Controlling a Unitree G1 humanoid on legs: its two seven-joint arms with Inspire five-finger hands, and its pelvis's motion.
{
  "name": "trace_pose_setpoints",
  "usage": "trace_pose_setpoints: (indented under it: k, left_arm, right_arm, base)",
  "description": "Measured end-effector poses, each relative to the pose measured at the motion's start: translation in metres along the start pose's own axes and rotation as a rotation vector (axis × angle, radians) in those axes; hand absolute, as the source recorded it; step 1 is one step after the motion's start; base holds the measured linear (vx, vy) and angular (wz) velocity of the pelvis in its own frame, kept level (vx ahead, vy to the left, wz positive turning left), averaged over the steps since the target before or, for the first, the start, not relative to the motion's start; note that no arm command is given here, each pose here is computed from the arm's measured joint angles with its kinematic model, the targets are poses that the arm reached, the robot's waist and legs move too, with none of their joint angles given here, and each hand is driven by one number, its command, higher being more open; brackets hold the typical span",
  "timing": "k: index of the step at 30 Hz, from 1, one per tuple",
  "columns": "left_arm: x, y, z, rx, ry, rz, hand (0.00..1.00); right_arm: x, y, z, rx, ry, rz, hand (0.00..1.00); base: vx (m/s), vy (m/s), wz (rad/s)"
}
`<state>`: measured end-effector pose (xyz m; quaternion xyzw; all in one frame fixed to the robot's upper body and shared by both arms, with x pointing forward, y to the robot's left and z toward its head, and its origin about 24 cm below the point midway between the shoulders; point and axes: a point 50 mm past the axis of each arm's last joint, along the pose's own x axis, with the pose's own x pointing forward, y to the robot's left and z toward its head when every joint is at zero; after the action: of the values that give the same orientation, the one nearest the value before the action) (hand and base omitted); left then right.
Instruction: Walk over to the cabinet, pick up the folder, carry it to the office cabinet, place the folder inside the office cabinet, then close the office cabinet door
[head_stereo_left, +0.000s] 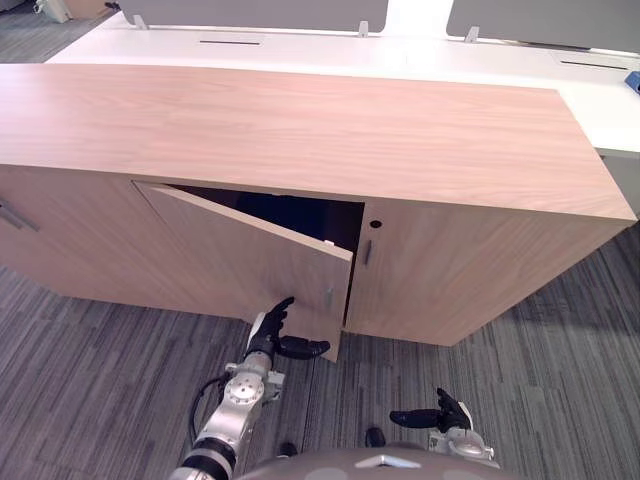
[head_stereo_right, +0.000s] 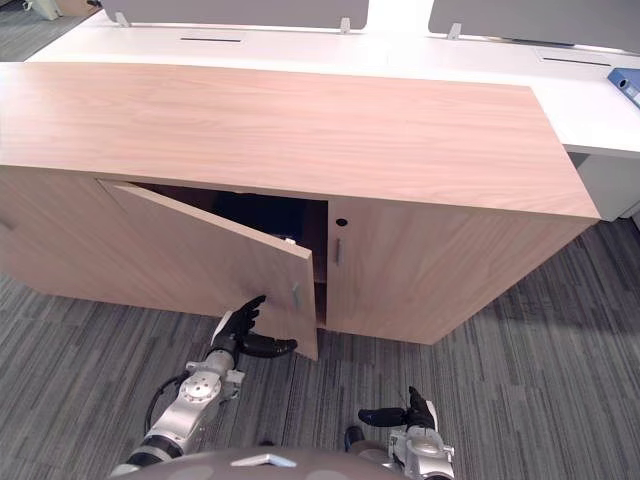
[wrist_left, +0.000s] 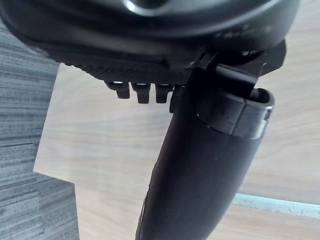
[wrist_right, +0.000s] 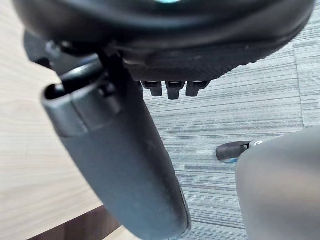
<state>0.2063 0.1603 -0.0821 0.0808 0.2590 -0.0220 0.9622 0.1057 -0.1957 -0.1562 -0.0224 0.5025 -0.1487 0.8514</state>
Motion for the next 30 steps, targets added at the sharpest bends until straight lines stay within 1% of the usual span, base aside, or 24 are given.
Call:
trace_pose_setpoints:
  k: [6,12,17,21,23,26,30]
  left_arm:
    - [0.004,0.009,-0.002,-0.002,0.024,0.057,1.00]
    - [0.001,0.013,-0.021,0.006,0.103,0.075,1.00]
    - [-0.012,0.014,-0.049,0.005,0.205,0.061,1.00]
    - [-0.027,0.015,-0.081,0.002,0.340,0.053,1.00]
    - [-0.037,0.016,-0.098,-0.031,0.417,0.070,1.00]
    - [-0.059,0.020,-0.125,-0.068,0.541,0.114,1.00]
    - [-0.068,0.027,-0.136,-0.132,0.594,0.179,1.00]
  right_arm:
    - [0.000,-0.002,-0.002,0.033,0.013,-0.016,1.00]
    - [0.000,-0.002,-0.002,0.033,0.016,-0.019,1.00]
    - [0.000,-0.002,-0.004,0.033,0.029,-0.019,1.00]
    - [0.000,-0.002,-0.006,0.032,0.037,-0.019,1.00]
    - [0.001,-0.002,-0.007,0.030,0.047,-0.019,1.00]
    - [0.001,-0.002,-0.009,0.031,0.057,-0.019,1.00]
    - [0.001,-0.004,-0.011,0.049,0.076,-0.026,1.00]
  base:
    - [-0.07,0.006,-0.11]
    - [-0.02,-0.002,-0.09]
    - [0.00,-0.008,-0.14]
    - [-0.01,-0.001,-0.02]
    - [-0.06,-0.005,-0.11]
    - [-0.06,-0.006,-0.14]
    - [-0.07,-0.014,-0.05]
